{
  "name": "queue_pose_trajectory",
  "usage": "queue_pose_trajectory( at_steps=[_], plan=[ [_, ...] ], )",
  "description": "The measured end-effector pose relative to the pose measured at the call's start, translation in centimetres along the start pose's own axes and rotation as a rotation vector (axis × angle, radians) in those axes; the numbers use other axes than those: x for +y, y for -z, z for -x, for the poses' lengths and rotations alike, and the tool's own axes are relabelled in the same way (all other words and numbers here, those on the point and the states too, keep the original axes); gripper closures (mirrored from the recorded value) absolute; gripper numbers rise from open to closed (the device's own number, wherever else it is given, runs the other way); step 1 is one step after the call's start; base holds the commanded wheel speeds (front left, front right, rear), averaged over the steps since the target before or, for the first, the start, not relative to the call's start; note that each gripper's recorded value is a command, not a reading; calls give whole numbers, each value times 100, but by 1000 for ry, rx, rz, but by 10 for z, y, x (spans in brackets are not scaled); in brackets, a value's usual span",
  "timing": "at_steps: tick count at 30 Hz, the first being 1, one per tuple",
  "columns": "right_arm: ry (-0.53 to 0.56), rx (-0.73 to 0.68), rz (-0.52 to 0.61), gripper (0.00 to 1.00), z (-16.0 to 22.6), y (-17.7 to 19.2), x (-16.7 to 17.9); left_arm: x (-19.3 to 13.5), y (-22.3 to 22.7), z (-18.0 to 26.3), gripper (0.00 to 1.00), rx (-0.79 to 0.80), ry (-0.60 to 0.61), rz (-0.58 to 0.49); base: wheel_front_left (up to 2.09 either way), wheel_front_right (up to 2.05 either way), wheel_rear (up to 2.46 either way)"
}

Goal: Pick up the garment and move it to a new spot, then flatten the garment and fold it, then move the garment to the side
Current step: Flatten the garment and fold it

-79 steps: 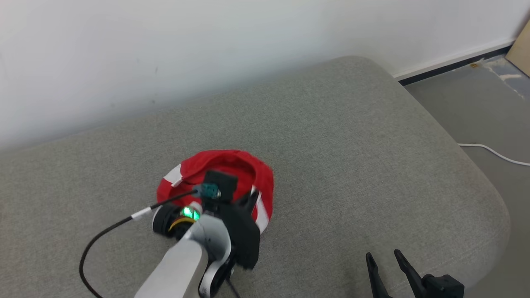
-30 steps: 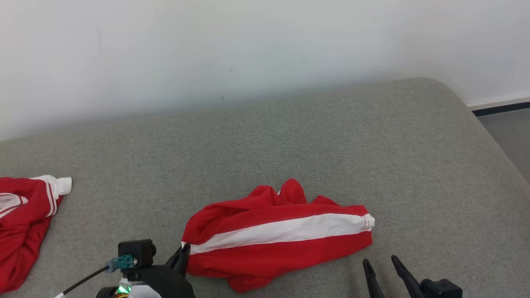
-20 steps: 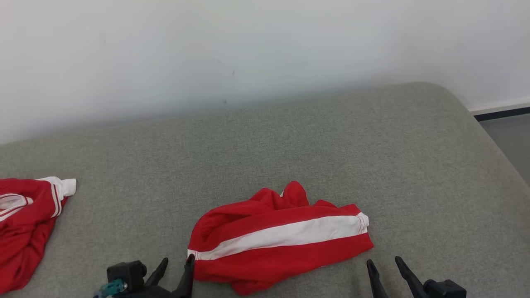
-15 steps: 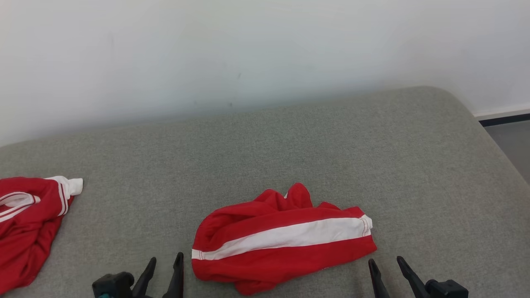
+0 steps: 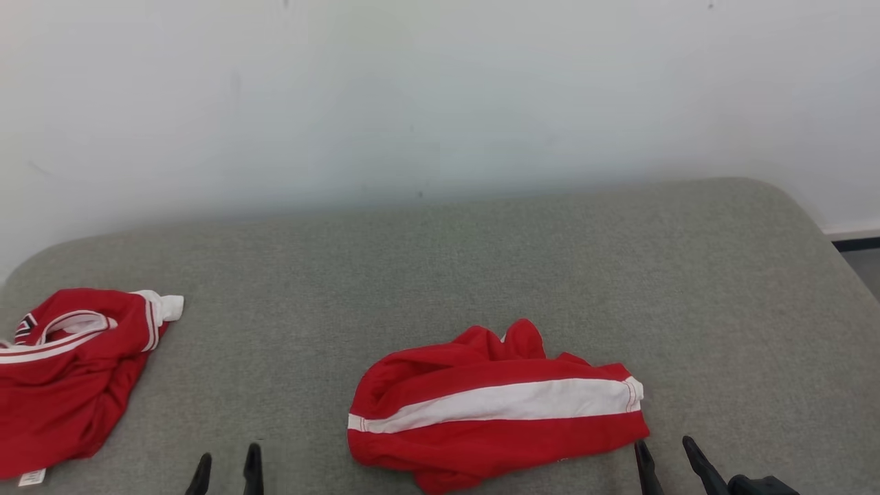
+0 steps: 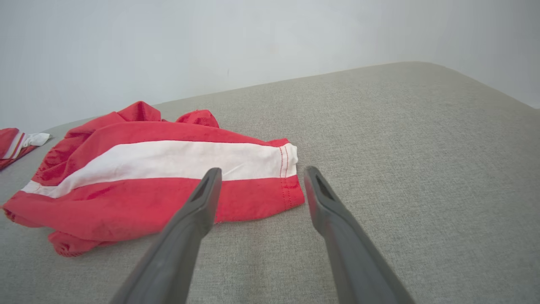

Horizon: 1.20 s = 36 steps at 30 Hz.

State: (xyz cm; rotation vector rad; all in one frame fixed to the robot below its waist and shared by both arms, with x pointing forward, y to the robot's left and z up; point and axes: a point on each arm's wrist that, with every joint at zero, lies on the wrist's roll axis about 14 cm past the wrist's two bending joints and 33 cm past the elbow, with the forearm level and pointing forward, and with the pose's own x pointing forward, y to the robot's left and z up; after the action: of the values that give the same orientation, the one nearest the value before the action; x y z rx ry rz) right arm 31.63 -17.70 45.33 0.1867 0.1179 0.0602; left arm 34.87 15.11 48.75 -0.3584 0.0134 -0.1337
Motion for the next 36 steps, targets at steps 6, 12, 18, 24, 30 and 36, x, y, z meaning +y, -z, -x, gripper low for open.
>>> queue_pose_trajectory(
  at_steps=[6,12,18,24,30,36],
  plan=[
    [-29,-19,11,0,-2,-7,8,21,-13,20,0,-56,-63,-71,0,0,0],
    [-46,-21,18,0,-1,-8,13,37,-19,36,0,-78,-115,-137,0,0,0],
    [-61,-24,31,0,2,-9,16,46,-18,48,0,-73,-142,-164,0,0,0],
    [-64,-14,44,0,5,-6,16,51,-15,53,0,-62,-157,-185,0,0,0],
    [-58,-1,52,0,9,-2,14,49,-9,53,0,-44,-148,-185,0,0,0],
    [-51,0,47,0,9,-2,13,44,-3,51,0,-24,-128,-176,0,0,0]
  ],
)
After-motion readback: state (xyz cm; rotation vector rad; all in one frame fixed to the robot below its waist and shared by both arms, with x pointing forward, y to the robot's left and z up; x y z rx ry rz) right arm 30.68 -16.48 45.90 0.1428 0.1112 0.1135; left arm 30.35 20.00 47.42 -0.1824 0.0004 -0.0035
